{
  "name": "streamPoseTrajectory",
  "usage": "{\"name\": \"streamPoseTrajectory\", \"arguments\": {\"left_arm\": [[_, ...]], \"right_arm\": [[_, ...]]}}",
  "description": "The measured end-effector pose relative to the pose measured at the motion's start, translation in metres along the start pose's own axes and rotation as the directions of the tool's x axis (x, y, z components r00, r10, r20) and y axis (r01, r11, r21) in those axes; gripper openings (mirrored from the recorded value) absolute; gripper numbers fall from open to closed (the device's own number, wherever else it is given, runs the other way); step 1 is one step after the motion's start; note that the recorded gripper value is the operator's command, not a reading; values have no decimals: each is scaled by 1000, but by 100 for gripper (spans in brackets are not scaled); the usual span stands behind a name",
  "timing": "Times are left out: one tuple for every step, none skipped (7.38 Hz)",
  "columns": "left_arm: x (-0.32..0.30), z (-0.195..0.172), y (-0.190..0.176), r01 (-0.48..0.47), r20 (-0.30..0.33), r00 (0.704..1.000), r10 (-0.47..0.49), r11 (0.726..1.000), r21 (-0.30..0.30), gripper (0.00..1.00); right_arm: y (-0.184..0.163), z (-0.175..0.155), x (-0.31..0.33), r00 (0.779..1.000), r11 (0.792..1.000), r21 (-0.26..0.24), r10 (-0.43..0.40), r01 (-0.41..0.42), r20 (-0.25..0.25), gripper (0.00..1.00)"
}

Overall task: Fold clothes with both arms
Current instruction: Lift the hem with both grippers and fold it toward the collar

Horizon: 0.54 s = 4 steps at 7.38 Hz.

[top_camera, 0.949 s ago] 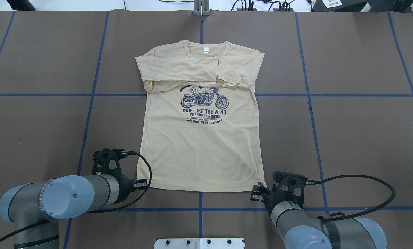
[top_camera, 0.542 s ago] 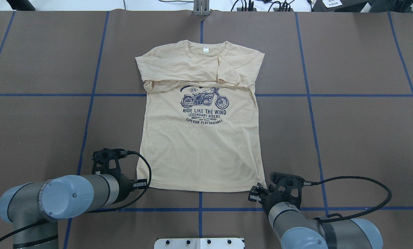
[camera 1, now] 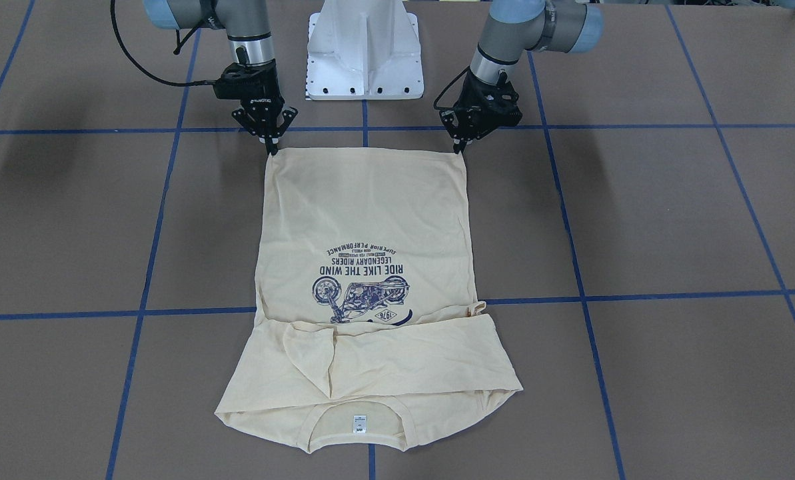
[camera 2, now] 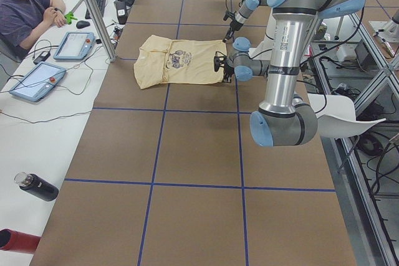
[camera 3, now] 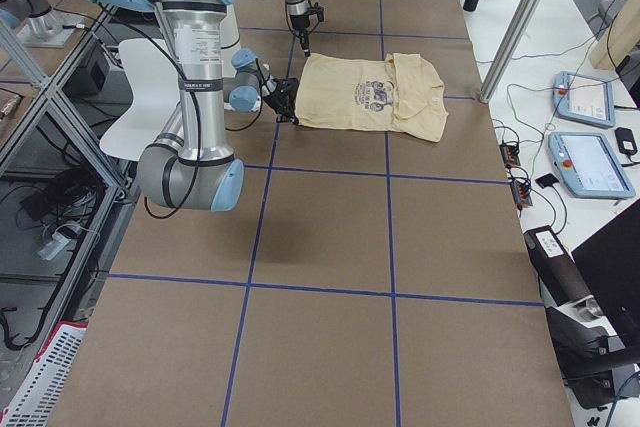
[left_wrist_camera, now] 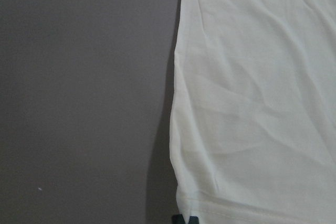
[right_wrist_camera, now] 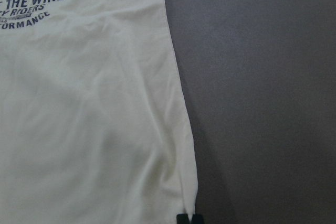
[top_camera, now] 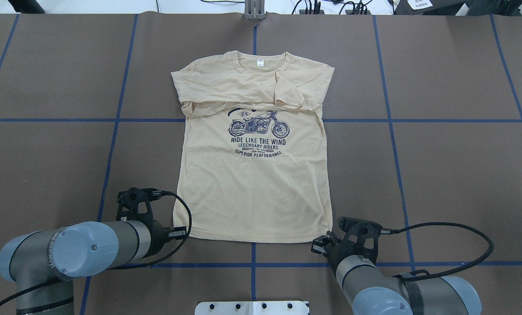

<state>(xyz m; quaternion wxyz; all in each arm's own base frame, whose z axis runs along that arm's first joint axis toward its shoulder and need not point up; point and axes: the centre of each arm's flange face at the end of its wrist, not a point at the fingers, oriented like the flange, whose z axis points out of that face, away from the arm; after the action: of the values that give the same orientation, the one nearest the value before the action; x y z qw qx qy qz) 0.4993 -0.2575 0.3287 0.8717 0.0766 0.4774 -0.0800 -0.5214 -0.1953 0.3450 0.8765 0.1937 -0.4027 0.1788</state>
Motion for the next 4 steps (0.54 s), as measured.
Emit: {"name": "streamPoseTrajectory", "arguments": {"left_arm": [[6, -15, -1, -5, -23, 1000, 5, 1000, -1, 0], [16, -45, -2, -19, -59, 998, 18, 1000, -15, 0], [28, -86, -1, -34, -99, 995, 29, 999, -40, 0], [38, -130, 2, -46, -132, 991, 36, 997, -69, 0]], "right_arm": [[-11, -14, -4, 1000, 1000, -7, 17, -17, 25, 0], [-26, -37, -6, 998, 999, -26, 36, -35, 54, 0], [-42, -69, 2, 996, 996, -72, 52, -47, 72, 0], [-54, -106, 14, 994, 989, -143, 60, -47, 88, 0]]}}
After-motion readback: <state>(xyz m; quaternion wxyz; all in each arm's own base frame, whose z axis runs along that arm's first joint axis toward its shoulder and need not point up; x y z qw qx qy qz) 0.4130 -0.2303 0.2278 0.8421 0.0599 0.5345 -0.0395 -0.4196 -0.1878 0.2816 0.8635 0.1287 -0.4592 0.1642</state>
